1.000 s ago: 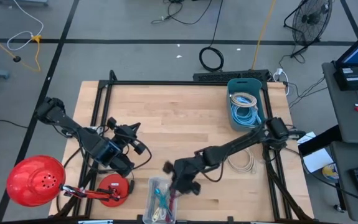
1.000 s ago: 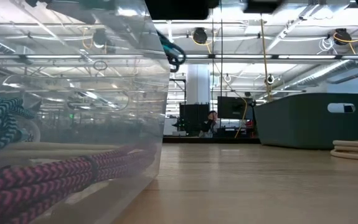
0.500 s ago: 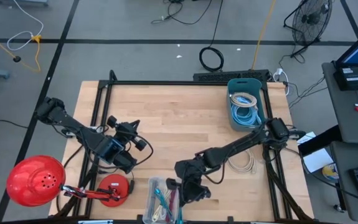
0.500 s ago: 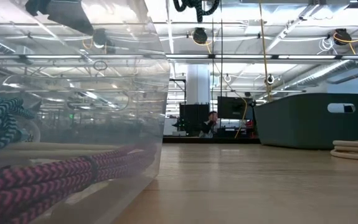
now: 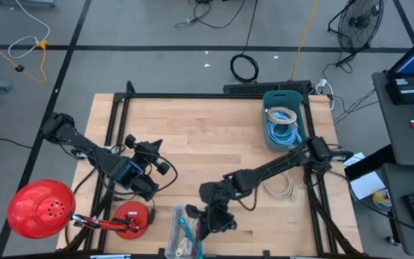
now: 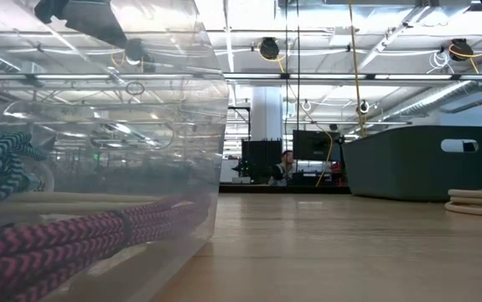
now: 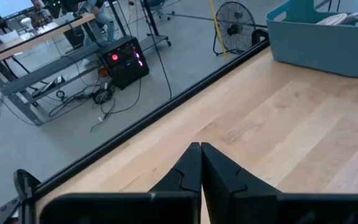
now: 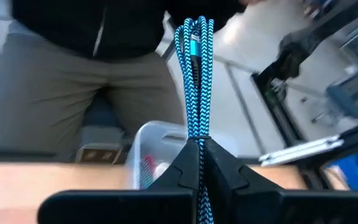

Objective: Pick & Place USB Port
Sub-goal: Put the blue charger cable into the transparent bin

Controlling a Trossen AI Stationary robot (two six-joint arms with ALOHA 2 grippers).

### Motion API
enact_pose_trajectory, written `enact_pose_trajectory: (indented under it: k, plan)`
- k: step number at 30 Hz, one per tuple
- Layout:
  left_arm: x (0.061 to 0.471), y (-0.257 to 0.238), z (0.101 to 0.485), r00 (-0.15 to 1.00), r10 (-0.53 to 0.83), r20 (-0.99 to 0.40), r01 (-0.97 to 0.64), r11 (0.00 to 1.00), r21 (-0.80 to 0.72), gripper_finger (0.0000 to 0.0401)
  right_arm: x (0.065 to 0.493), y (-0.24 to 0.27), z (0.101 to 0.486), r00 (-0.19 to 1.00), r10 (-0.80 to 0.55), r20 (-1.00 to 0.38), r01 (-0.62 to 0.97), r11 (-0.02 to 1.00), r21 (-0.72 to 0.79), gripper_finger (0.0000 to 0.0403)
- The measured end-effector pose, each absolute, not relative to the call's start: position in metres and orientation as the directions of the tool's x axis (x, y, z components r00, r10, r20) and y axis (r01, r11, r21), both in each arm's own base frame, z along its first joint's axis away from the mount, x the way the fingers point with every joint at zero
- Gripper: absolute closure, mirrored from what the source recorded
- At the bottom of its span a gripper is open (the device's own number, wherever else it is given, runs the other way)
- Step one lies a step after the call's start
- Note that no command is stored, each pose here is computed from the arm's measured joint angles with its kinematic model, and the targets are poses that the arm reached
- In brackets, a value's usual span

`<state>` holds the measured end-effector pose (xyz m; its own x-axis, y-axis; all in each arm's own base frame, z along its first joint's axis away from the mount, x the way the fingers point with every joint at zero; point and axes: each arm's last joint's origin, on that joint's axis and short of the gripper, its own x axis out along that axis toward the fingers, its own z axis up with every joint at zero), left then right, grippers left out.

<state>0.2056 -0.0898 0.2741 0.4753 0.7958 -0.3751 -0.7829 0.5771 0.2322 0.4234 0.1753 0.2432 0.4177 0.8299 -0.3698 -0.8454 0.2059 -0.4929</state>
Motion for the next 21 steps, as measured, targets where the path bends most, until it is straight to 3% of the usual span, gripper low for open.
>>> enact_pose_trajectory:
  k: [11, 21]
  plan:
    - [0.206, -0.09, 0.273, 0.471, 0.787, -0.399, -0.774, 0.585, 0.243, 0.0391, 0.459, 0.176, 0.194, 0.4, 0.82, -0.41, -0.895, 0.252, -0.368, 0.0403]
    - [0.205, -0.09, 0.273, 0.467, 0.782, -0.413, -0.766, 0.591, 0.252, 0.0387, 0.462, 0.169, 0.188, 0.429, 0.774, -0.465, -0.896, 0.299, -0.33, 0.0403]
